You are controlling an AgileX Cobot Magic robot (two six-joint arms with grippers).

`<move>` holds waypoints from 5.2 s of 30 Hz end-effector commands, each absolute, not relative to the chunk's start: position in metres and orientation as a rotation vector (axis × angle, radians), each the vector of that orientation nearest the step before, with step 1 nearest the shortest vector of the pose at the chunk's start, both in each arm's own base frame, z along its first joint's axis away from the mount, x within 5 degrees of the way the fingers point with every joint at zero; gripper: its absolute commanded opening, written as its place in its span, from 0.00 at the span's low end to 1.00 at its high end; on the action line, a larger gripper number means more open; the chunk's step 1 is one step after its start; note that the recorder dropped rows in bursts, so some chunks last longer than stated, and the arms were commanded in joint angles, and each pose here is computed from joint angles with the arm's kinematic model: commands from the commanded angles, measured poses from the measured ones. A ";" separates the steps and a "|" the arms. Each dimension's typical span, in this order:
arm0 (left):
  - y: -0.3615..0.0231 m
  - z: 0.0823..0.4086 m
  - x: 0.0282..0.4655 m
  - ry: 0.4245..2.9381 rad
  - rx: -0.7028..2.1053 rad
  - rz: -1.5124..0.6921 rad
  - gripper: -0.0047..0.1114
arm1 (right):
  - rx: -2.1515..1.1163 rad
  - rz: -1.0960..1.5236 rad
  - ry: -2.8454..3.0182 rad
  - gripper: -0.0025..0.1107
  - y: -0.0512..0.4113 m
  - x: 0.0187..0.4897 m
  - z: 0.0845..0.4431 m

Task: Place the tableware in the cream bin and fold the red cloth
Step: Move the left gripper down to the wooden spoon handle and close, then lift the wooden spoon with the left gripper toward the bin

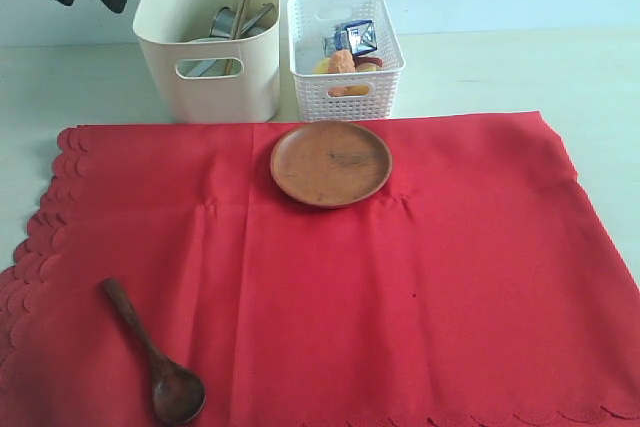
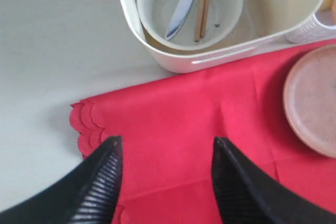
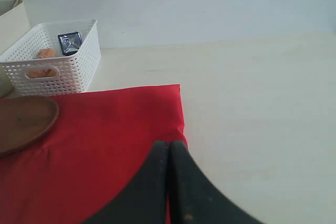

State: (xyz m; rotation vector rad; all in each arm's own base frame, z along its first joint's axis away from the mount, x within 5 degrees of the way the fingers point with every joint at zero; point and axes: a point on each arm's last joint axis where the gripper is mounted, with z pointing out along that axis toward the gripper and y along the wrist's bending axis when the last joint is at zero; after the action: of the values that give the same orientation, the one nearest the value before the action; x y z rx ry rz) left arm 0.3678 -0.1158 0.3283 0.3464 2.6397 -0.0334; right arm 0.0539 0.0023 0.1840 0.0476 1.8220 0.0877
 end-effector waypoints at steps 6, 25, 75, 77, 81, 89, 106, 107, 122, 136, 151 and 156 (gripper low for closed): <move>-0.107 0.325 0.328 2.667 0.541 -0.030 0.48 | 0.049 0.081 1.812 0.02 0.002 0.054 0.184; -0.103 0.229 0.256 2.802 1.428 -0.290 0.48 | 0.046 0.077 1.812 0.02 0.002 0.054 0.184; -0.143 0.131 0.225 1.563 2.643 -0.348 0.30 | 0.046 0.080 1.812 0.02 0.002 0.054 0.184; -0.143 0.131 0.226 1.562 2.641 -0.342 0.27 | 0.046 0.080 1.812 0.02 0.002 0.054 0.184; -0.143 0.130 0.227 1.556 2.635 -0.321 0.27 | 0.044 0.078 1.812 0.02 0.002 0.054 0.184; -0.145 0.130 0.233 1.542 2.599 -0.251 0.49 | 0.044 0.078 1.812 0.02 0.002 0.054 0.184; -0.141 0.118 0.226 1.527 2.645 -0.276 0.37 | 0.045 0.080 1.812 0.02 0.002 0.054 0.184; -0.141 0.118 0.226 1.527 2.645 -0.276 0.37 | 0.045 0.080 1.812 0.02 0.002 0.054 0.184; -0.140 0.123 0.231 1.500 2.610 -0.171 0.04 | 0.044 0.078 1.812 0.02 0.002 0.054 0.184; -0.138 0.166 0.221 1.675 2.399 -0.163 0.04 | 0.045 0.080 1.812 0.02 0.002 0.054 0.184; -0.133 0.220 0.217 2.263 1.469 -0.195 0.04 | 0.044 0.079 1.812 0.02 0.002 0.054 0.184; -0.134 0.230 0.222 2.303 1.217 -0.219 0.04 | 0.044 0.079 1.812 0.02 0.002 0.054 0.184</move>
State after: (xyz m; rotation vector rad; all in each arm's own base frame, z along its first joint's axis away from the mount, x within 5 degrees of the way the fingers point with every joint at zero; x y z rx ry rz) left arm 0.2187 -0.1328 0.2226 1.3723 2.2876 -0.1969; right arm 0.0539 0.0023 0.1840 0.0476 1.8220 0.0877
